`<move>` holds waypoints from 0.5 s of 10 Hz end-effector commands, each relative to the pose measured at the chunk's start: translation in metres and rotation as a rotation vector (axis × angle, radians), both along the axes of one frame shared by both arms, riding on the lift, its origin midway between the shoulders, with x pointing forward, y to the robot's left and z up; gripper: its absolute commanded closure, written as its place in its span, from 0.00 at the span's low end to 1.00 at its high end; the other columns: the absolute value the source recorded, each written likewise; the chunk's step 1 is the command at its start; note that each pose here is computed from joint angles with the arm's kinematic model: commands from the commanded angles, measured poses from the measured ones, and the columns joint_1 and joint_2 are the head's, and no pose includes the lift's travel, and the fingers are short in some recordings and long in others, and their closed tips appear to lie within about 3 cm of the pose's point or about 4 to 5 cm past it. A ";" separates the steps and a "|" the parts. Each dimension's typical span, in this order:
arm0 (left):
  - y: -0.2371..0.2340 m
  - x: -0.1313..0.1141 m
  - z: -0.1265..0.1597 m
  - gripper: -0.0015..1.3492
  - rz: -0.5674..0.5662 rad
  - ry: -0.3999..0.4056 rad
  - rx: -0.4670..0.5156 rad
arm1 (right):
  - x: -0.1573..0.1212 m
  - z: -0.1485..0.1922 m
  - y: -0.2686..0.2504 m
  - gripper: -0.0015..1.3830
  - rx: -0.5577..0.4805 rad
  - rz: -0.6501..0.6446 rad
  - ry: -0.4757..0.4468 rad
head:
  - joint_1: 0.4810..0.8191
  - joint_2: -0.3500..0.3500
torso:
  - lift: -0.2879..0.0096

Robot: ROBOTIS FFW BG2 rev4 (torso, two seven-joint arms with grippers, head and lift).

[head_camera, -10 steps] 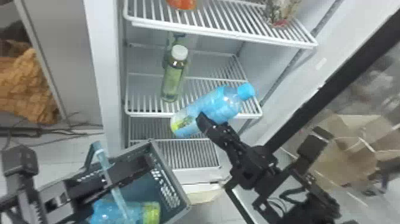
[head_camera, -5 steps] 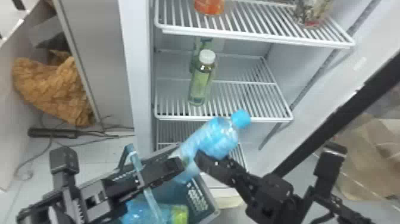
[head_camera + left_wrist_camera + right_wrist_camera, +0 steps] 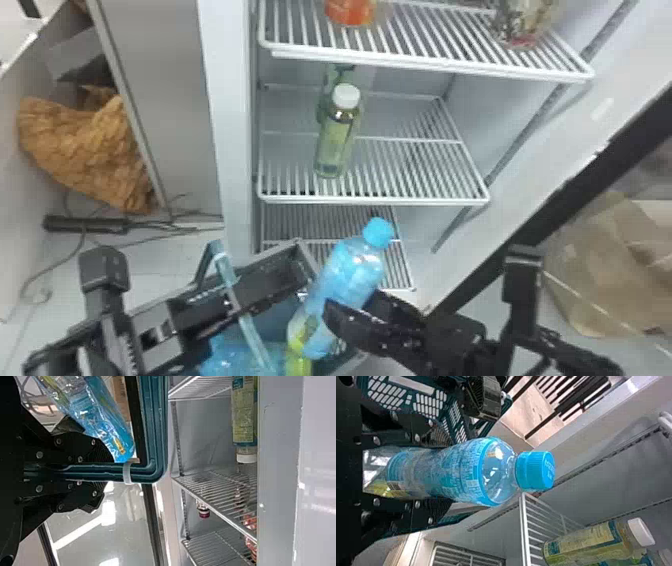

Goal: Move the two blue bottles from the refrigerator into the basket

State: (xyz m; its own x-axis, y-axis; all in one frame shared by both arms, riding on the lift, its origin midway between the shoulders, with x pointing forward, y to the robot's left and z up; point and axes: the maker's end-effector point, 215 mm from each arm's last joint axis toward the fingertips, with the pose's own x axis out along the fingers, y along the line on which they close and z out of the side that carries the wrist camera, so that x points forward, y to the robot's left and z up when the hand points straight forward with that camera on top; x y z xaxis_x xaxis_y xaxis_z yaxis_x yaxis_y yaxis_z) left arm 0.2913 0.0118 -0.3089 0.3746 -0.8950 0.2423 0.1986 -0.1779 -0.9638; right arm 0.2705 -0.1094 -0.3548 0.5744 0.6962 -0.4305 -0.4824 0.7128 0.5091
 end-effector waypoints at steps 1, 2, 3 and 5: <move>-0.001 0.000 0.000 0.89 -0.002 0.000 -0.001 | 0.012 0.002 0.013 0.05 0.088 0.024 -0.031 | 0.63 0.20 | 0.23; -0.001 0.000 0.000 0.89 -0.002 0.000 -0.001 | 0.012 0.000 0.029 0.11 0.152 0.063 -0.023 | 0.63 0.23 | 0.23; -0.001 0.000 0.000 0.89 -0.002 0.000 -0.001 | 0.012 0.001 0.032 0.14 0.147 0.077 -0.032 | 0.63 0.25 | 0.23; -0.001 -0.001 0.000 0.89 -0.002 0.002 -0.003 | 0.030 0.014 0.010 0.14 0.129 0.019 -0.110 | 0.63 0.30 | 0.23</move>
